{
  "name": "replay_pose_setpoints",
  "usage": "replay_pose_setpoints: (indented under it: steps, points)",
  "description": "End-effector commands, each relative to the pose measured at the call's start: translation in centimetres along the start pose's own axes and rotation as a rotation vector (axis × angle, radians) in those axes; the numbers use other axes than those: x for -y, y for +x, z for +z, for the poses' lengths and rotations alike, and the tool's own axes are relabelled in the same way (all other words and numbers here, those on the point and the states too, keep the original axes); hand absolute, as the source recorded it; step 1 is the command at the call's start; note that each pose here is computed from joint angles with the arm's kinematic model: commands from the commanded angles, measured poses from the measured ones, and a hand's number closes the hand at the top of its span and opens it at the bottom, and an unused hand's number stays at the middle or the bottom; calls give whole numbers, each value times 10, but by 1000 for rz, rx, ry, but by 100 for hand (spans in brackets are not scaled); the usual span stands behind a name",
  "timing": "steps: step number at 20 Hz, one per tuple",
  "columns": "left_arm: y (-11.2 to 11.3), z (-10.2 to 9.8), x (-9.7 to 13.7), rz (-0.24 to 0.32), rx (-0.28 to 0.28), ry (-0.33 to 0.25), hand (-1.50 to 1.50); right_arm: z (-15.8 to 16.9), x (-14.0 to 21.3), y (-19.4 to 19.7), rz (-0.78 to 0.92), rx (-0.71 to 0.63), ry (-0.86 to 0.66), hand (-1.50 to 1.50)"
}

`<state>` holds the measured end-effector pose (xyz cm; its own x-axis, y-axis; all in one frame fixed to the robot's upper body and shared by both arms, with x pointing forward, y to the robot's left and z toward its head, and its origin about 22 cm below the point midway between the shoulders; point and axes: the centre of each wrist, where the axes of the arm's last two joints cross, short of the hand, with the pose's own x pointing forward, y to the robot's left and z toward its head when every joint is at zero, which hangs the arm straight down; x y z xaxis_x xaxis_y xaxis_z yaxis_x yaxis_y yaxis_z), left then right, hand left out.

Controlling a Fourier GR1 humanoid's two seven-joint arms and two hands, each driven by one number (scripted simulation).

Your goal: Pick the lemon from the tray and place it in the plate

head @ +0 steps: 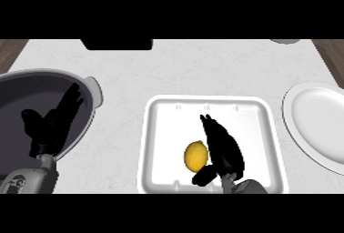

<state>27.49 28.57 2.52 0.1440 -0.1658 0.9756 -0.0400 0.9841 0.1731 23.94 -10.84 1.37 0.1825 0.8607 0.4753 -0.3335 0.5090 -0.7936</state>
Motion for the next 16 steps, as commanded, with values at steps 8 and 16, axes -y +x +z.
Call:
replay_pose_setpoints:
  steps: [8, 16]
  points:
    - [-15, 1, -2, 8, -22, 12, 0, 2, -17, 8, 73, 123, 134, 150]
    - [-3, -16, 5, 9, -23, 4, 0, -6, -13, 19, 33, 133, 43, 150]
